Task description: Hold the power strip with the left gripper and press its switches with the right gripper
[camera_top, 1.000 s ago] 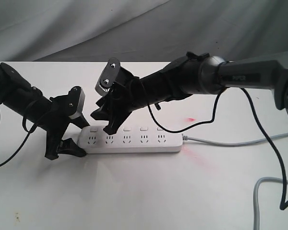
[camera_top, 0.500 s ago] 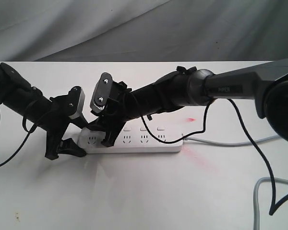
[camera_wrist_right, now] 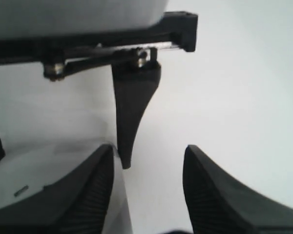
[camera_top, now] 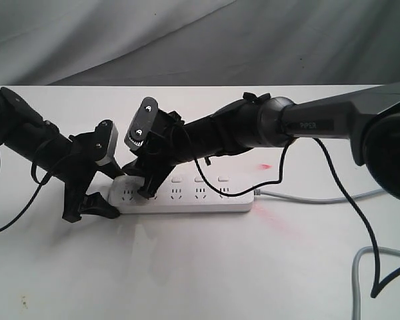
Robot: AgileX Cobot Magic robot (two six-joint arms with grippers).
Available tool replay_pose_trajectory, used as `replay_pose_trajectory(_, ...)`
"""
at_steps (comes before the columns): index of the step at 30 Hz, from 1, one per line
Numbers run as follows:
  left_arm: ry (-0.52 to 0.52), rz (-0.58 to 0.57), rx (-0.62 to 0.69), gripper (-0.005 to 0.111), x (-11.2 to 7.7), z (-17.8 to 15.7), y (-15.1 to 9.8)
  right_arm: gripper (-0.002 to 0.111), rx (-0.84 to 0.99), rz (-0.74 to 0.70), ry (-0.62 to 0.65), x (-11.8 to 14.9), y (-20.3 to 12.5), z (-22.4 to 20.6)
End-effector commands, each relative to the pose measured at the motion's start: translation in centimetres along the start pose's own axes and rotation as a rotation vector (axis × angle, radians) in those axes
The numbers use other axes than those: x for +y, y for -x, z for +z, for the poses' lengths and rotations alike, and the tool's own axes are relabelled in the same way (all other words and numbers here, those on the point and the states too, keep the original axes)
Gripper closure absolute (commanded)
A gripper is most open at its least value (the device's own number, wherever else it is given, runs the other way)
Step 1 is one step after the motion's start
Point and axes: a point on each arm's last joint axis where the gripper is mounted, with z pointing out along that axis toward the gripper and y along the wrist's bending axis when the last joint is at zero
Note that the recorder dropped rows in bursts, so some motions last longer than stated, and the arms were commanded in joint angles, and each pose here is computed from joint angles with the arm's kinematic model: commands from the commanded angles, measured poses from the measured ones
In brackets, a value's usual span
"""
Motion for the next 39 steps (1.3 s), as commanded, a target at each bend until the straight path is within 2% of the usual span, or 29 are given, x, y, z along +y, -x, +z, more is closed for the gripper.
replay_pose_trajectory(1, 0.019, 0.042, 0.046, 0.06, 0.2, 0.1, -0.5, 0.065, -0.014, 0.012, -0.003, -0.3, 0.9, -0.1)
replay_pose_trajectory(29, 0.019, 0.043, 0.046, 0.06, 0.2, 0.1, -0.5, 0.065, 0.052, -0.022, 0.069, 0.8, -1.3, 1.3)
replay_pose_trajectory(39, 0.019, 0.041, 0.046, 0.06, 0.2, 0.1, -0.5, 0.065, 0.035, -0.022, 0.054, 0.5, -0.5, 0.9)
